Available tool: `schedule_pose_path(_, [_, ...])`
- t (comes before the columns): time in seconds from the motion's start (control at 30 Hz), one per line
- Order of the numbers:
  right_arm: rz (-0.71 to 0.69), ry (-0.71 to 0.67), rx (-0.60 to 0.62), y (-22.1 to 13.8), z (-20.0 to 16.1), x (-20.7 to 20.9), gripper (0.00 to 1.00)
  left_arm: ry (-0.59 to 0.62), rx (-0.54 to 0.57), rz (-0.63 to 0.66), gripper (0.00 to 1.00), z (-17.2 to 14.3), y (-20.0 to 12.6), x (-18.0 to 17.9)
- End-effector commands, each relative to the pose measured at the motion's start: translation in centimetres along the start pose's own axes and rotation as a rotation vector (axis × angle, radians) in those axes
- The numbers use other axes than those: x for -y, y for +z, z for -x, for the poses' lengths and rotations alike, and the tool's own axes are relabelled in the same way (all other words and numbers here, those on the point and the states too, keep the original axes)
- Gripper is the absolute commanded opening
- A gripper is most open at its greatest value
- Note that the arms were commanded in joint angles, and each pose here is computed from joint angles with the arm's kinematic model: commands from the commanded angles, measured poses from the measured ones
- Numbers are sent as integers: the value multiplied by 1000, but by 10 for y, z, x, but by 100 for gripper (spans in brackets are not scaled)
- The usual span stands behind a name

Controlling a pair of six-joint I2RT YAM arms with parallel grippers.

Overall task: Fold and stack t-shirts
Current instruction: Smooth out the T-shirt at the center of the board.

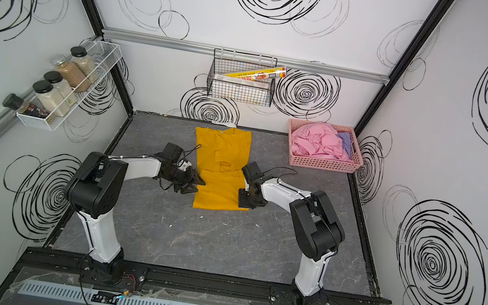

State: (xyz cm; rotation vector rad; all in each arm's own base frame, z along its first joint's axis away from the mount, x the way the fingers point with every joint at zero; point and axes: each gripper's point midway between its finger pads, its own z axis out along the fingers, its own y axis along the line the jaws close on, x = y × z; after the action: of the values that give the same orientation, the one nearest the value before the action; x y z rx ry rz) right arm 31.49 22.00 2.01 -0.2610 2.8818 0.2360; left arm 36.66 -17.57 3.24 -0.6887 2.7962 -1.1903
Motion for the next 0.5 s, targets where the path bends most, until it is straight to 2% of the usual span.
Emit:
schedule_pose_path(0.0, [-146,26,31,-32,-1,29,5,31,25,18,52,2,-10,-3])
schedule_pose_path(0.07, [-122,16,145,-61,25,22,25,71,34,7,53,-6,-18,1])
schedule_pose_path(0.17, [-126,9,206,-82,41,19,39,117,34,40,54,-23,-29,-3])
schedule_pose_path(0.33, [-131,1,135,-63,24,23,41,110,-20,114,57,-56,-37,-31])
schedule_pose_path(0.47, [-84,17,70,-37,-2,22,41,76,-65,116,59,-75,-34,-45])
